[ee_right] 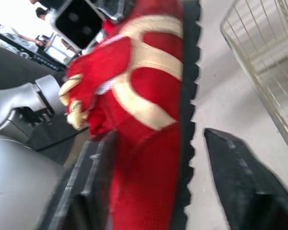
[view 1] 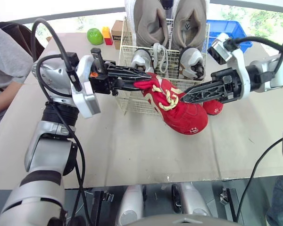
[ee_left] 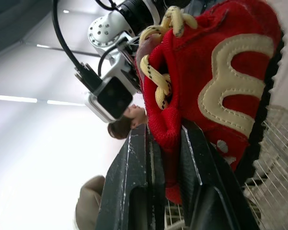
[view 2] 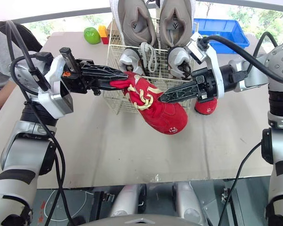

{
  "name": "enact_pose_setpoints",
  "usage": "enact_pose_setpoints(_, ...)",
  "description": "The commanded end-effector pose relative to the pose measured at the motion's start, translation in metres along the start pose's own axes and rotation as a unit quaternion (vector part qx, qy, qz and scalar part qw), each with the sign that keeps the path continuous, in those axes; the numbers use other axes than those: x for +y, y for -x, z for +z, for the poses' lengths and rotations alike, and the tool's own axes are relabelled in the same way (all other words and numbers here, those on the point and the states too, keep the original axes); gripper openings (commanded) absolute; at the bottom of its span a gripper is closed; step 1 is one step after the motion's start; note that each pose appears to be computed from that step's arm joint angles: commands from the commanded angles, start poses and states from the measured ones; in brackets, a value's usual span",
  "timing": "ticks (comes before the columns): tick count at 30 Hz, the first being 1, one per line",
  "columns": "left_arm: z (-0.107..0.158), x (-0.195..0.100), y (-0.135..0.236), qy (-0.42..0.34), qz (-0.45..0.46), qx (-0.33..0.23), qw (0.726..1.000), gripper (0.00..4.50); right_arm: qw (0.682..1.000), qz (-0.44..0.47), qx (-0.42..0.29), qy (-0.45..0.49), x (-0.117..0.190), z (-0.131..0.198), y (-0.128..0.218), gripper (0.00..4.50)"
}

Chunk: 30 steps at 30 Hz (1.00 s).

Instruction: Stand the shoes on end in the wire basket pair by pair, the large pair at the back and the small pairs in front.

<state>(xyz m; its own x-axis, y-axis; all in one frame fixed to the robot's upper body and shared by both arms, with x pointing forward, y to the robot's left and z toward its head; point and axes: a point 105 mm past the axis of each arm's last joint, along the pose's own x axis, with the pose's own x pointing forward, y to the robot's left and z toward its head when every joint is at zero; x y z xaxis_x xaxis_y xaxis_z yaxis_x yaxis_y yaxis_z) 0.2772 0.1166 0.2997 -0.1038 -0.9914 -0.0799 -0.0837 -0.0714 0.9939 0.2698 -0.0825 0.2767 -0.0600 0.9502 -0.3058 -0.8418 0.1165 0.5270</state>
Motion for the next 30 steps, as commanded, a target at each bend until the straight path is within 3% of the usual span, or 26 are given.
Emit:
enact_pose_setpoints(1, 0.005, 0.017, 0.002, -0.028, 0.026, -0.01, 0.999, 0.14, 1.0, 0.004, 0.015, 0.001, 0.003, -0.004, -0.004, 2.86)
enact_pose_setpoints(4, 0.005, 0.017, 0.001, -0.028, 0.027, -0.013, 0.999, 0.14, 1.0, -0.006, 0.012, -0.007, -0.002, -0.006, -0.004, 2.04)
enact_pose_setpoints(8, 0.006, 0.018, 0.001, -0.031, 0.03, -0.013, 0.999, 0.14, 1.0, 0.002, 0.016, -0.008, 0.0, -0.009, -0.004, 0.16)
enact_pose_setpoints(12, 0.007, 0.022, 0.001, -0.041, 0.043, -0.013, 0.998, 0.14, 1.0, 0.013, 0.012, -0.005, 0.004, -0.009, -0.004, 0.07)
enact_pose_setpoints(15, 0.004, 0.02, 0.008, 0.039, 0.038, -0.012, 0.998, 0.14, 1.0, 0.018, -0.011, 0.003, 0.007, -0.004, -0.003, 0.07)
enact_pose_setpoints(16, 0.0, 0.019, 0.012, 0.108, 0.048, -0.01, 0.993, 1.14, 1.0, 0.019, -0.025, 0.005, 0.007, -0.002, -0.001, 0.0)
enact_pose_setpoints(17, -0.008, 0.018, 0.019, 0.24, 0.076, -0.001, 0.968, 1.37, 0.999, 0.019, -0.043, 0.005, 0.006, 0.001, 0.001, 0.0)
enact_pose_setpoints(19, -0.02, 0.008, 0.032, 0.474, 0.132, 0.022, 0.87, 2.36, 0.997, 0.009, -0.076, 0.015, 0.005, 0.005, 0.004, 0.0)
enact_pose_setpoints(20, -0.021, 0.005, 0.036, 0.539, 0.152, 0.028, 0.828, 2.89, 0.996, 0.004, -0.087, 0.021, 0.005, 0.006, 0.005, 0.0)
enact_pose_setpoints(22, -0.02, 0.005, 0.044, 0.663, 0.208, 0.025, 0.719, 3.66, 0.991, 0.011, -0.128, 0.031, 0.008, 0.01, 0.008, 0.0)
enact_pose_setpoints(24, -0.006, -0.013, 0.049, 0.747, 0.214, 0.026, 0.628, 3.66, 0.983, 0.019, -0.177, 0.045, 0.015, 0.016, 0.01, 0.0)
enact_pose_setpoints(27, 0.015, -0.032, 0.037, 0.804, 0.213, 0.007, 0.556, 3.66, 0.972, 0.021, -0.227, 0.055, 0.023, 0.021, 0.007, 0.0)
enact_pose_setpoints(30, 0.025, -0.032, 0.016, 0.822, 0.23, -0.03, 0.52, 3.66, 0.966, 0.019, -0.252, 0.047, 0.028, 0.022, 0.002, 0.0)
